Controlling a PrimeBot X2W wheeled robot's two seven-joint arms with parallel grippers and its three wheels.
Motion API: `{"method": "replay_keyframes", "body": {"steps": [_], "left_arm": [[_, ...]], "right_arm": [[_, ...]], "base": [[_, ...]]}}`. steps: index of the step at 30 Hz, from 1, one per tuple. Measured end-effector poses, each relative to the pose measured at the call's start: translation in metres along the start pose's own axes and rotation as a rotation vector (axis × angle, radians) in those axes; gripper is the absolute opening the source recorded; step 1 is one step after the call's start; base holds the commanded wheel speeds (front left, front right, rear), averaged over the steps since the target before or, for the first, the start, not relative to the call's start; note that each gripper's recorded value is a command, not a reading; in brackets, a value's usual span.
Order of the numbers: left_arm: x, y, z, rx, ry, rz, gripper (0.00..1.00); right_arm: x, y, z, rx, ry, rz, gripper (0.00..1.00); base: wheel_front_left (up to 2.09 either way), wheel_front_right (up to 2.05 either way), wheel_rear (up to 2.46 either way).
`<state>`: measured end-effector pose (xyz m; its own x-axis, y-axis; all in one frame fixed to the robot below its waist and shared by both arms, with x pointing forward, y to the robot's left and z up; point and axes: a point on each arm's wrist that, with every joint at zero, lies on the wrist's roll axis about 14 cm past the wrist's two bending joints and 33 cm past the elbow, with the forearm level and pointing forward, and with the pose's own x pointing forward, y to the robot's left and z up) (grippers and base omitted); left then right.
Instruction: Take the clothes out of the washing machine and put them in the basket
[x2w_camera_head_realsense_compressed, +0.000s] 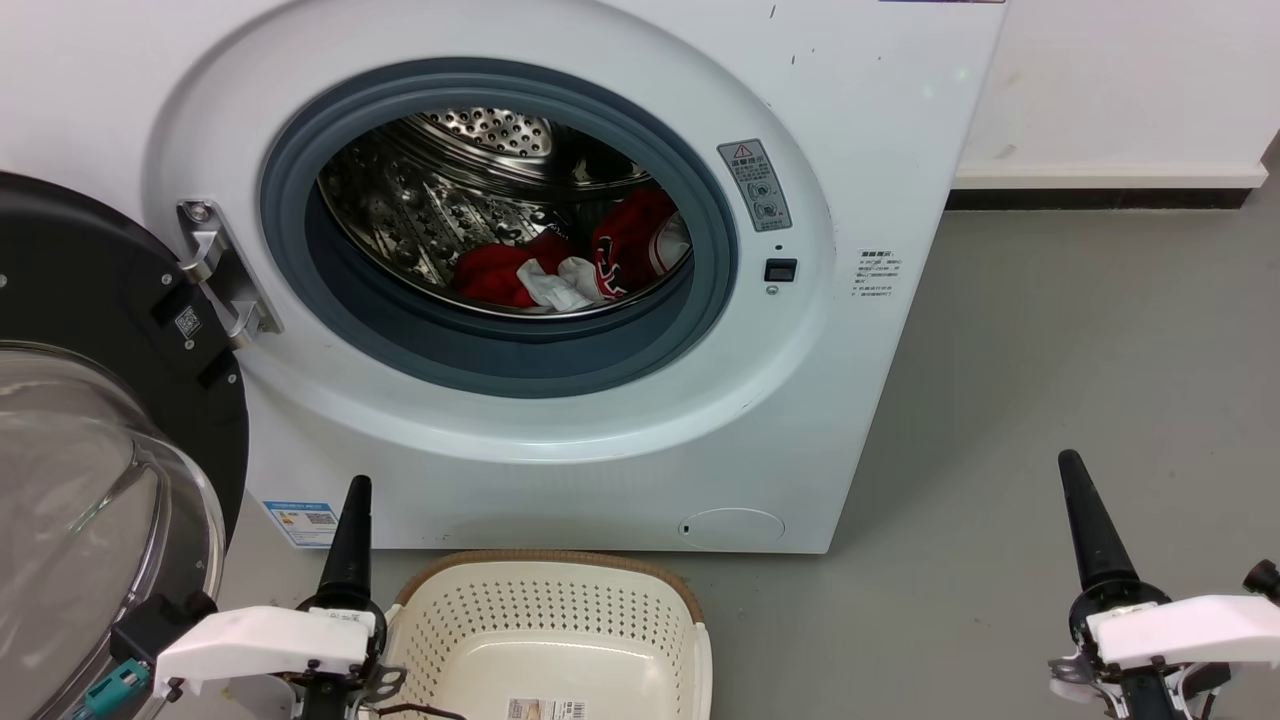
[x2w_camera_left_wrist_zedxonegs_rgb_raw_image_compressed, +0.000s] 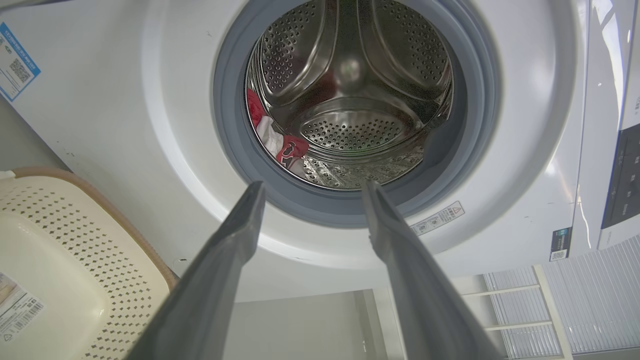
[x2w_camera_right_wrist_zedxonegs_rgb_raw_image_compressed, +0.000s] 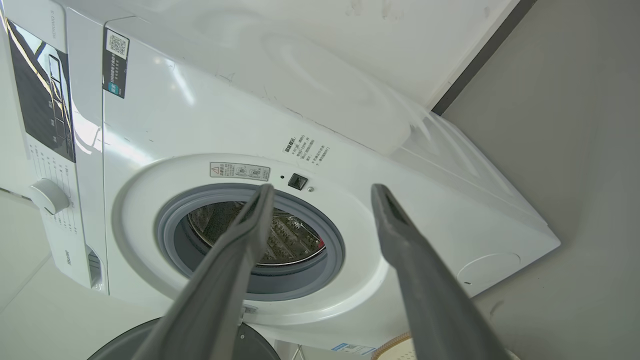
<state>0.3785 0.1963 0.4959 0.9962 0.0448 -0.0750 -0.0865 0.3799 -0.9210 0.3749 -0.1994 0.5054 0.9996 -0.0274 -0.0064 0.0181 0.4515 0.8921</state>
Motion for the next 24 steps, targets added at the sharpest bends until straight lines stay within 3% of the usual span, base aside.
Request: {"method": "replay_keyframes", "body": {"steps": [24], "left_arm": [[-0.003,-0.016,-0.006,0.401,-0.036,-0.037,1.0]], "right_arm": [[-0.008,0.024,-0.007,-0.457,-0.013,0.09,1.0]], "base": [[0.0,0.0,0.0]]}}
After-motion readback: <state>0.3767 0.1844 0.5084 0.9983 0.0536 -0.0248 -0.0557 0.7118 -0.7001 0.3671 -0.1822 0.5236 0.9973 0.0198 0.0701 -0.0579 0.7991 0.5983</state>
